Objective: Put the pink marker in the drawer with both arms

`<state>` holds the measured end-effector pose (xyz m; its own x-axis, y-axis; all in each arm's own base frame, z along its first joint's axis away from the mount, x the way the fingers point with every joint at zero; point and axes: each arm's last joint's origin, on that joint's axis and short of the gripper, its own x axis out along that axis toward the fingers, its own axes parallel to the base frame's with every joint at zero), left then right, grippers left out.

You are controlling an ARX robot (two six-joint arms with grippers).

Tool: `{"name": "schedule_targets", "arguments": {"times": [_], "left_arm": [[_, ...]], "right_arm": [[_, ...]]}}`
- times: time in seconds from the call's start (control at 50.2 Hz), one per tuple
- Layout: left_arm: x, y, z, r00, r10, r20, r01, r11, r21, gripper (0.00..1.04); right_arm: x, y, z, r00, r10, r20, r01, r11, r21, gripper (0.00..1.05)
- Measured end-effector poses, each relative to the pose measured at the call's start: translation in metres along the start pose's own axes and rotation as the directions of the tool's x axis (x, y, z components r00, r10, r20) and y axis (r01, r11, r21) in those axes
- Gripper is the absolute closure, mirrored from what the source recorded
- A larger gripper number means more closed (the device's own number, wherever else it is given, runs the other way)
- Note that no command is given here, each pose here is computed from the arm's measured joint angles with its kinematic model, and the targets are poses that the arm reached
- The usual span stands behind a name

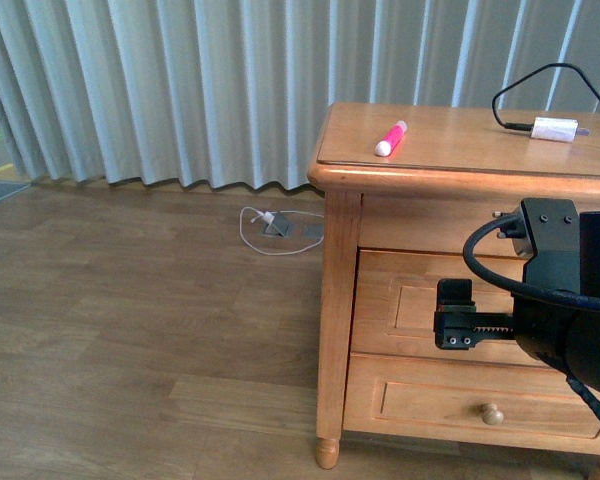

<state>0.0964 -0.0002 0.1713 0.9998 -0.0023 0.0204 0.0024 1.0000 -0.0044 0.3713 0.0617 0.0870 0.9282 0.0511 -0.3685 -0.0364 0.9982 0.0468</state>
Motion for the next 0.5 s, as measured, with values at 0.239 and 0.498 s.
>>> {"name": "schedule_targets", "arguments": {"times": [0.239, 0.498], "left_arm": [[0.000, 0.000, 0.000, 1.000, 0.000, 0.000, 0.000, 1.000, 0.000, 0.06], [0.000, 0.000, 0.000, 1.000, 0.000, 0.000, 0.000, 1.000, 0.000, 0.06]], "right_arm": [[0.020, -0.019, -0.007, 0.999, -0.050, -0.002, 0.050, 0.999, -0.003, 0.08], [0.032, -0.034, -0.014, 0.997, -0.081, -0.016, 0.081, 0.997, 0.004, 0.08]]}}
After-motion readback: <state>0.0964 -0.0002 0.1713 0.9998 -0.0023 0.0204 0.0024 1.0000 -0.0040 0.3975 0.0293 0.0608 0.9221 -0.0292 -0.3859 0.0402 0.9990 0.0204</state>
